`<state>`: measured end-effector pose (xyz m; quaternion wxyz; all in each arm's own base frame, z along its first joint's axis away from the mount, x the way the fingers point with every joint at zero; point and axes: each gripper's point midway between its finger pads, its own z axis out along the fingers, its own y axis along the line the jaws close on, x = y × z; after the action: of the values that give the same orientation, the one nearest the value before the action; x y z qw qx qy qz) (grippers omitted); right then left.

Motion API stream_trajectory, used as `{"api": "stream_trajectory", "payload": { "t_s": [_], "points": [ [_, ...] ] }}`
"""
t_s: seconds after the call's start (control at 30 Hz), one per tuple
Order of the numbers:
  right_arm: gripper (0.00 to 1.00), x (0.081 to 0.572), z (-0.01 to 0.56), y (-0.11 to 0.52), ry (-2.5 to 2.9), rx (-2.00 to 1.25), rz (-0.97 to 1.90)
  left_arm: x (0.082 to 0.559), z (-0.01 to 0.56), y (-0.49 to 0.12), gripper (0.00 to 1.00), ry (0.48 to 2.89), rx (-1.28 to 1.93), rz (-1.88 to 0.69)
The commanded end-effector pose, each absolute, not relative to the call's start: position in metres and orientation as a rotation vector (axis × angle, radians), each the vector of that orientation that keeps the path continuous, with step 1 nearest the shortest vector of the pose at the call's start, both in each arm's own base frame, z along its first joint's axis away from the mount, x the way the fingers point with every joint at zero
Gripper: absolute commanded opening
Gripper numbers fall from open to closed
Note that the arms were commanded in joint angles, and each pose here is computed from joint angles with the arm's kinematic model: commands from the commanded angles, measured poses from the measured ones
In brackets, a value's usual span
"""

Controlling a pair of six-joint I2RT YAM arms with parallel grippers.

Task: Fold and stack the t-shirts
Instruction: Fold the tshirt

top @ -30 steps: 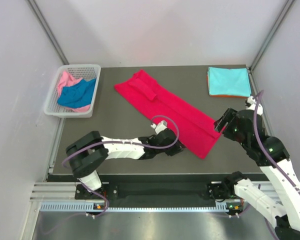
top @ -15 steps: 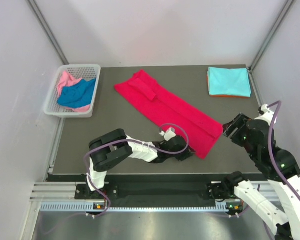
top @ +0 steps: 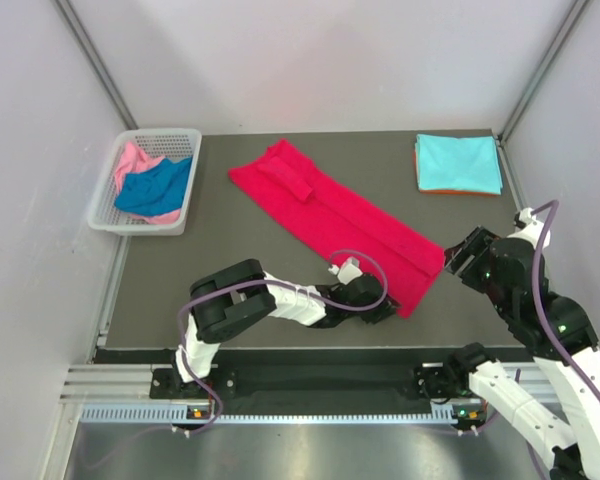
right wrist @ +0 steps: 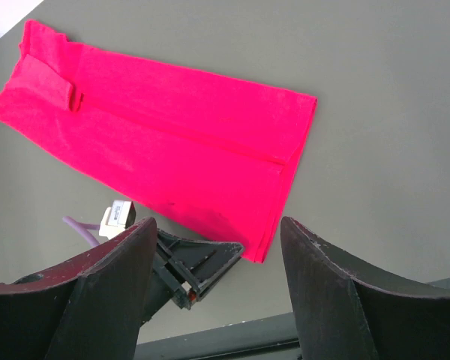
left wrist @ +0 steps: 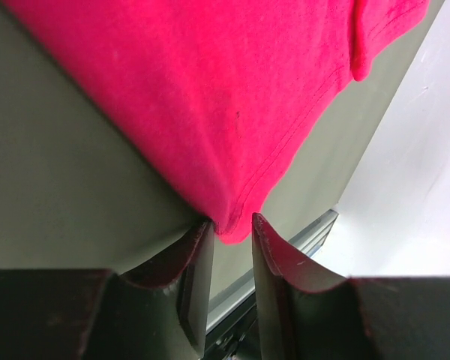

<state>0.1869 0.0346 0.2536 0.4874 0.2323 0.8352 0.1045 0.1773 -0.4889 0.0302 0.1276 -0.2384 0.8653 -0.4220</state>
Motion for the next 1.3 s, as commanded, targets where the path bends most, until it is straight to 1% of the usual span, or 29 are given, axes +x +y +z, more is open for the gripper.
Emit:
{"api": "stream_trajectory", "payload": {
  "t_s": [0.0,0.07,0.17,0.2,0.3,0.33,0.67,0.77,0.9,1.0,1.13,1.27],
  "points": [
    [0.67,0.191,0.26,0.033,1.989,0.582,0.267,0.175,0.006,-0.485,0.32,2.562,-0.711,-1.132],
    [0.67,0.191,0.26,0.035,1.992,0.579,0.273,0.173,0.005,-0.486,0.31,2.578,-0.708,-1.136],
    [0.67,0.192,0.259,0.035,1.995,0.578,0.273,0.171,0.003,-0.482,0.25,2.591,-0.718,-1.115],
    [0.67,0.192,0.26,0.034,1.991,0.581,0.272,0.17,0.003,-0.48,0.2,2.594,-0.719,-1.109],
    [0.67,0.192,0.261,0.035,1.989,0.582,0.279,0.168,0.007,-0.477,0.1,2.594,-0.691,-1.11],
    [0.67,0.191,0.262,0.035,1.988,0.583,0.282,0.166,0.006,-0.477,0.0,2.606,-0.676,-1.096],
    [0.67,0.195,0.258,0.042,2.015,0.557,0.294,0.149,0.011,-0.454,0.0,2.698,-0.511,-0.963],
    [0.67,0.198,0.255,0.049,2.018,0.525,0.329,0.136,0.003,-0.441,0.0,2.758,-0.494,-0.926],
    [0.66,0.2,0.247,0.056,2.05,0.503,0.346,0.121,-0.009,-0.412,0.0,2.8,-0.507,-0.868],
    [0.67,0.202,0.242,0.06,2.071,0.484,0.352,0.12,0.0,-0.398,0.0,2.771,-0.495,-0.866],
    [0.67,0.204,0.238,0.064,2.086,0.465,0.361,0.109,-0.002,-0.369,0.0,2.809,-0.458,-0.741],
    [0.67,0.207,0.235,0.068,2.095,0.459,0.375,0.103,0.004,-0.35,0.0,2.798,-0.488,-0.722]
  ]
}}
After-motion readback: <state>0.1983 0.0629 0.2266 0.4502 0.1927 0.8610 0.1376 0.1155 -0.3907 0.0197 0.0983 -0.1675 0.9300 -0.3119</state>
